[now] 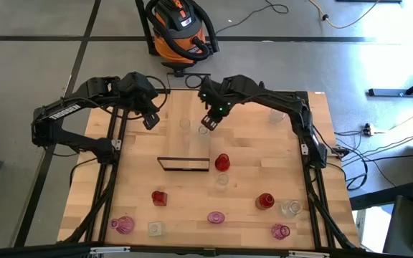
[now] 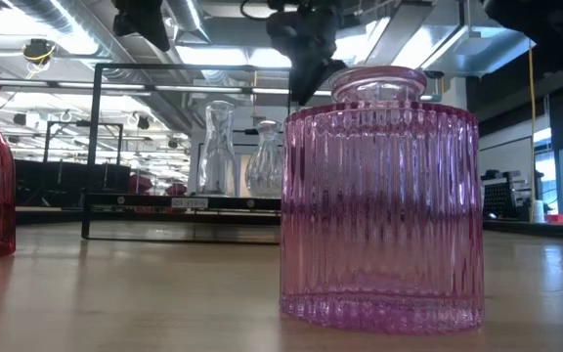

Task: Sort vases onto shelf
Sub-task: Put the transparent vase on the shelf

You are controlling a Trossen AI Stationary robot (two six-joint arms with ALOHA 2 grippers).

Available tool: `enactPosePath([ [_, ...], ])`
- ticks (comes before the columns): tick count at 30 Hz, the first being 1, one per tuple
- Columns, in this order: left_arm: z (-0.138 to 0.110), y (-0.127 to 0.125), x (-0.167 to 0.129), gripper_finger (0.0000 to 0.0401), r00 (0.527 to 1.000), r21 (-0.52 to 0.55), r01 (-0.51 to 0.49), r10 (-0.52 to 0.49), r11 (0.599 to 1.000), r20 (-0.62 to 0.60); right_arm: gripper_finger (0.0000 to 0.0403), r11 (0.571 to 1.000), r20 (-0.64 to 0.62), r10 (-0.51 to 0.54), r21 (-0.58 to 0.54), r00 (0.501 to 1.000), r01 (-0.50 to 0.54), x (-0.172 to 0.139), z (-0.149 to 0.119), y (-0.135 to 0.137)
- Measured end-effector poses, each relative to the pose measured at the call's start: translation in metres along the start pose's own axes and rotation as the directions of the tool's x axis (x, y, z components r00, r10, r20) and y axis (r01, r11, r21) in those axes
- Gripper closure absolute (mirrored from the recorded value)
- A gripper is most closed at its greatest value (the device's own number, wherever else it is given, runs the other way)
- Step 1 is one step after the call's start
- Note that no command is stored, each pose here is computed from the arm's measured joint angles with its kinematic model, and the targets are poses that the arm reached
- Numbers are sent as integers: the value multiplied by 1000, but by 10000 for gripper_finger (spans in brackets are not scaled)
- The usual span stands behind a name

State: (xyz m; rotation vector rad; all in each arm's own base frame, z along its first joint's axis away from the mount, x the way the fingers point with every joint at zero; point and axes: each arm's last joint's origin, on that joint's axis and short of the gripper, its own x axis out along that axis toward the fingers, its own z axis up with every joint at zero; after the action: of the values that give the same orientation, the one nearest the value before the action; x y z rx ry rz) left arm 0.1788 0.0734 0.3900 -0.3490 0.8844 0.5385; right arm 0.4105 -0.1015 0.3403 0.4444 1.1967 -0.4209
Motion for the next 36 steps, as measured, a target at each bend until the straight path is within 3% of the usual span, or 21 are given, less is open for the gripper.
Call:
enactPosePath([
  [9,0,0,0,401,1000,-1,-4,4,1000,1,324,996,-218,51,80,975,-35,62,-16,-2],
  [15,0,0,0,401,1000,0,-4,4,1000,1,324,988,-236,118,126,964,-90,93,-21,-2],
  [36,0,0,0,401,1000,32,-4,4,999,1,324,968,-127,203,177,971,-179,101,-11,3],
])
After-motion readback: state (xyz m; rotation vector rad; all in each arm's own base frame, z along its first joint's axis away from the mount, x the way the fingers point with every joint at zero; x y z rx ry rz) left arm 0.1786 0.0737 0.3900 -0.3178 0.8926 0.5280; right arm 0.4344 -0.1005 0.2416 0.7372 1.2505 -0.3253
